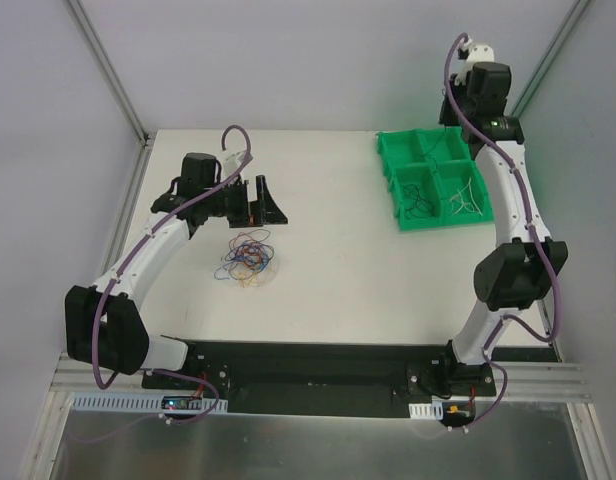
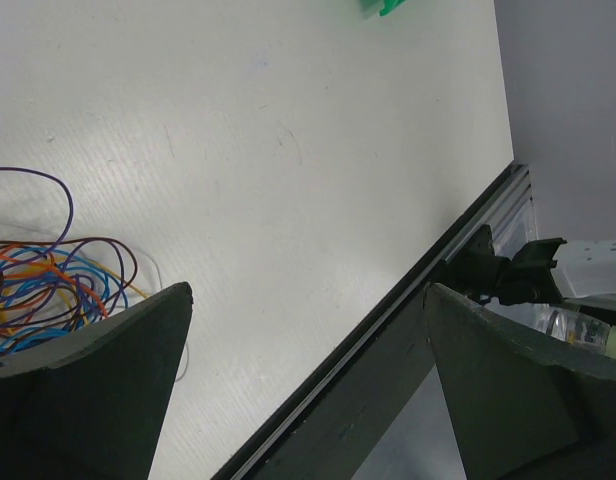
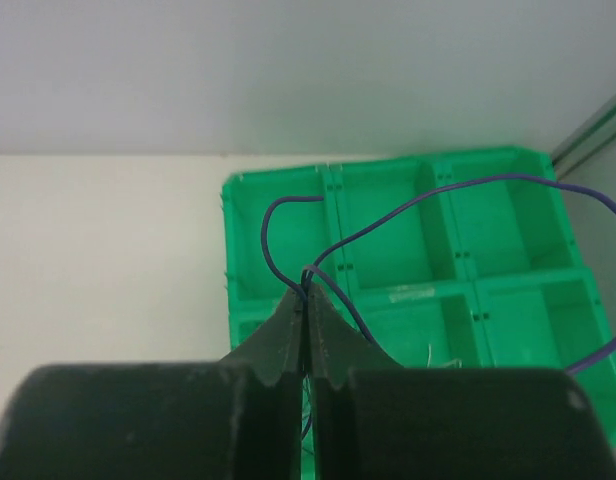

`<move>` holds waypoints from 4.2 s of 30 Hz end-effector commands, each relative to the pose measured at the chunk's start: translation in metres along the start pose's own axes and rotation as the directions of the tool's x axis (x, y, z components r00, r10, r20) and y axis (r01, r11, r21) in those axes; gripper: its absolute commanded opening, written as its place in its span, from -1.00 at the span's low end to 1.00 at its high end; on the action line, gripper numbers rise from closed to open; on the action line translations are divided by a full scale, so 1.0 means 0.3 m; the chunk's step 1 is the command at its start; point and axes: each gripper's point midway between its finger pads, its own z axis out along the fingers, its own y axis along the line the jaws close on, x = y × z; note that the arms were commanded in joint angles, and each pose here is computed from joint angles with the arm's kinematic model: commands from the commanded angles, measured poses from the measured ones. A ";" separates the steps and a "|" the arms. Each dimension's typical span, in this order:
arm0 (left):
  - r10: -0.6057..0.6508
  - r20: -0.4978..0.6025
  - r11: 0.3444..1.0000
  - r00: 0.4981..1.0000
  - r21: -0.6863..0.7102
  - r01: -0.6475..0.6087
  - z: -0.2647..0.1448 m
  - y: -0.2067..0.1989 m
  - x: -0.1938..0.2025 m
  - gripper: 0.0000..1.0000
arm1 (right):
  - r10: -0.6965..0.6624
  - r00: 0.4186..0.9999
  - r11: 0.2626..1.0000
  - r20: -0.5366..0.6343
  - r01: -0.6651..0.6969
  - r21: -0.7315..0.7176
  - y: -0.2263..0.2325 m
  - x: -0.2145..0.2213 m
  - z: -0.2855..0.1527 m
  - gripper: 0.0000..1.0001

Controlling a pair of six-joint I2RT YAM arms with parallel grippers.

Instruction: Untangle the cables

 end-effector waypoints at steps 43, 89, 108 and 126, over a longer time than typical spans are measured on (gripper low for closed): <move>-0.412 0.214 0.819 0.886 -0.340 0.463 -0.103 0.272 0.149 0.94 | 0.045 0.692 0.998 -0.720 -0.001 0.062 0.042 0.973 0.235 -1.00; -0.356 -0.180 0.904 0.917 -0.314 0.289 0.259 0.235 0.356 -0.31 | -0.041 0.798 0.672 -0.601 -0.423 -0.608 0.960 1.039 -0.595 0.32; -0.232 -0.163 0.952 0.959 -0.241 0.190 0.239 0.154 0.252 0.55 | -0.020 0.741 0.693 -0.672 -0.474 -0.543 1.048 1.219 -0.563 -0.50; -0.427 -0.130 0.836 0.895 -0.434 0.336 0.368 0.392 0.286 0.60 | 0.009 0.938 0.785 -0.345 -0.220 -0.579 0.756 0.810 -0.782 -0.99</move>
